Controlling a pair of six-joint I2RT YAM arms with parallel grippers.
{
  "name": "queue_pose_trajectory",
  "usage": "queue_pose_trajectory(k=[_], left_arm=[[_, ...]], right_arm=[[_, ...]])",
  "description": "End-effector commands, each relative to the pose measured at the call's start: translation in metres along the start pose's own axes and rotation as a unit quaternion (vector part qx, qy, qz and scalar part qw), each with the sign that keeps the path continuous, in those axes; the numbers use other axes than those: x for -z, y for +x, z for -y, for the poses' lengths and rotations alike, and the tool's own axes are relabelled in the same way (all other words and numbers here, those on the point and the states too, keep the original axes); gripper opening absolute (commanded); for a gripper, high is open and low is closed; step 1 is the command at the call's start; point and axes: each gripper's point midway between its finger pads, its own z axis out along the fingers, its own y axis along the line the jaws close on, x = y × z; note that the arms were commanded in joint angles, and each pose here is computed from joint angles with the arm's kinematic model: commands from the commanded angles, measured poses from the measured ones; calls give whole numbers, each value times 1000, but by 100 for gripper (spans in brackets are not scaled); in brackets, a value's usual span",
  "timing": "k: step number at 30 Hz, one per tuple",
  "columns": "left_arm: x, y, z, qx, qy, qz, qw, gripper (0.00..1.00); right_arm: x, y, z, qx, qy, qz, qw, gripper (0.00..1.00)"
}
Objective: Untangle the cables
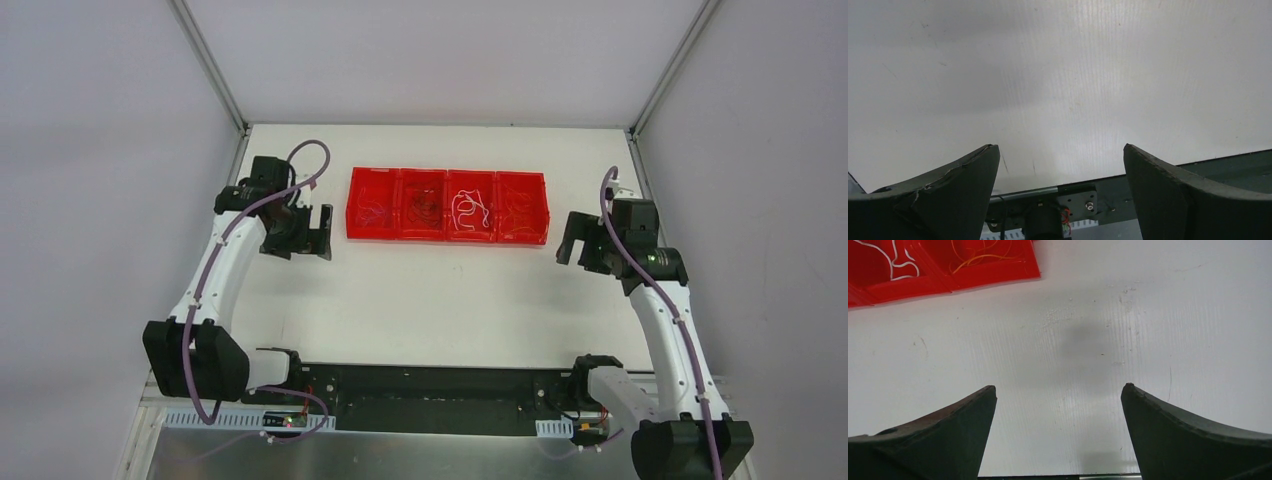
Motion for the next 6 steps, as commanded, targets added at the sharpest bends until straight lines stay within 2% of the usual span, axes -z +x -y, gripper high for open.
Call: queue_pose_trajectory(k=[1, 6], left_arm=[[-9, 9, -6, -22, -1, -10, 1000, 99], [-2, 11, 0, -37, 14, 6, 999, 99]], right_arm=[[-10, -1, 4, -15, 13, -8, 1000, 99], [-16, 3, -13, -34, -31, -22, 999, 99]])
